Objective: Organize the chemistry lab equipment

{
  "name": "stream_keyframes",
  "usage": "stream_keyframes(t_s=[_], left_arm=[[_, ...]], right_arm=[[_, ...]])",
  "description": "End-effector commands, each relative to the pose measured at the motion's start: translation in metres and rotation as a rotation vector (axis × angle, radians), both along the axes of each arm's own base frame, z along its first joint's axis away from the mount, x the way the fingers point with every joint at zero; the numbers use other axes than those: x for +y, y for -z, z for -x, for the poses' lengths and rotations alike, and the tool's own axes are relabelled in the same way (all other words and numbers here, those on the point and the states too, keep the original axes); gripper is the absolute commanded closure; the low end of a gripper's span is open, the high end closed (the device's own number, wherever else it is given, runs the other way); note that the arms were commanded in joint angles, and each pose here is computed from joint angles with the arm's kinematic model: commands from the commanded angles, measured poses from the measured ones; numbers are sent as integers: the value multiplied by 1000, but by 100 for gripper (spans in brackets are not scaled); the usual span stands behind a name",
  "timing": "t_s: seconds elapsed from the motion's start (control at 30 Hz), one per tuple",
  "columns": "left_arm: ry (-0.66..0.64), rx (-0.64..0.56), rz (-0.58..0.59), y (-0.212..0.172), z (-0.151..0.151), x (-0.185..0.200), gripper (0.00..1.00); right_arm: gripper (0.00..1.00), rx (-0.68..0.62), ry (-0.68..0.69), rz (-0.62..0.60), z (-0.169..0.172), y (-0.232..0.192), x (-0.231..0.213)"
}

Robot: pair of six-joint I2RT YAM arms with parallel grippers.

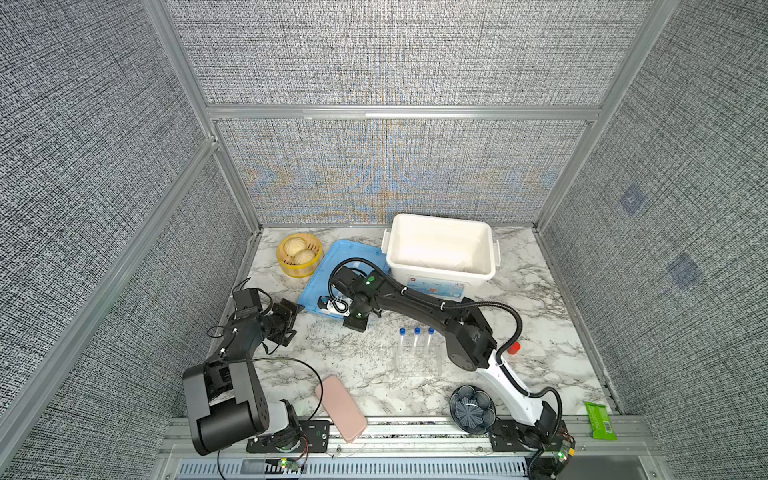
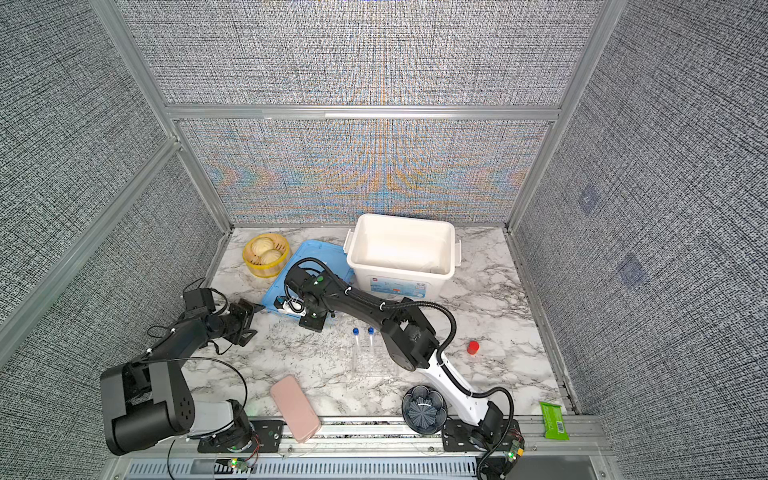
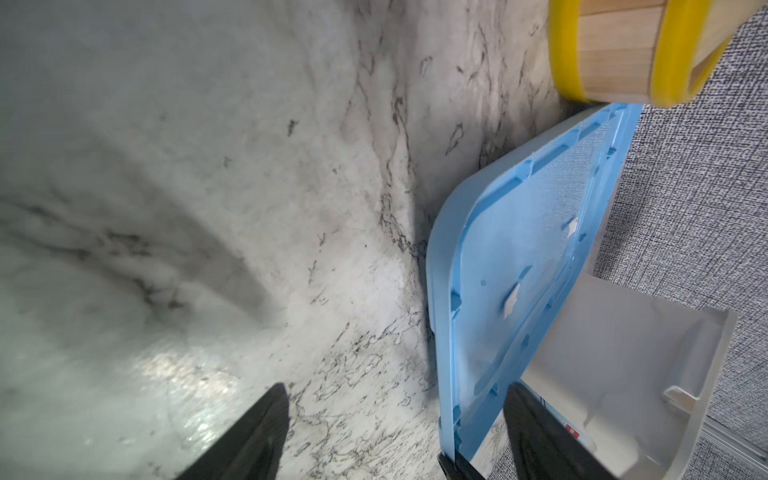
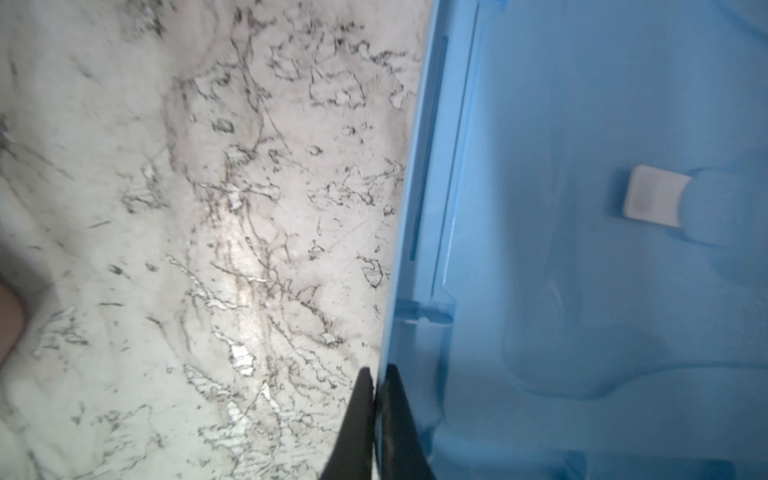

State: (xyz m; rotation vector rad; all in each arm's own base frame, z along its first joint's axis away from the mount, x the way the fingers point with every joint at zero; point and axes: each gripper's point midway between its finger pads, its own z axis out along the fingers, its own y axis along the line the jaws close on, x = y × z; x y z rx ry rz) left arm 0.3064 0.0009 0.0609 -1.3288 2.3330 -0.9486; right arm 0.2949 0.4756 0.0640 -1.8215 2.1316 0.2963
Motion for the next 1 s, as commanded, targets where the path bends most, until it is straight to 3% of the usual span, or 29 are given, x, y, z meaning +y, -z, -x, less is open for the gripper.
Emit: stream_keyframes(t_s=[0.0,0.53,0.7,0.97], left_arm=[[16,-48,17,-7,-9,-2,16],[12,-72,57,1,-18,-5,17],[2,-47,26,4,-16,0,17],[-22,-35,-6,2,-16,6,17]], right_arm=[[100,26,3,-82,5,-13,13],[100,131,4,-226,25,-28,30],[72,112,40,-97,20,-1,10],[69,128,97,-28,15,27,9]])
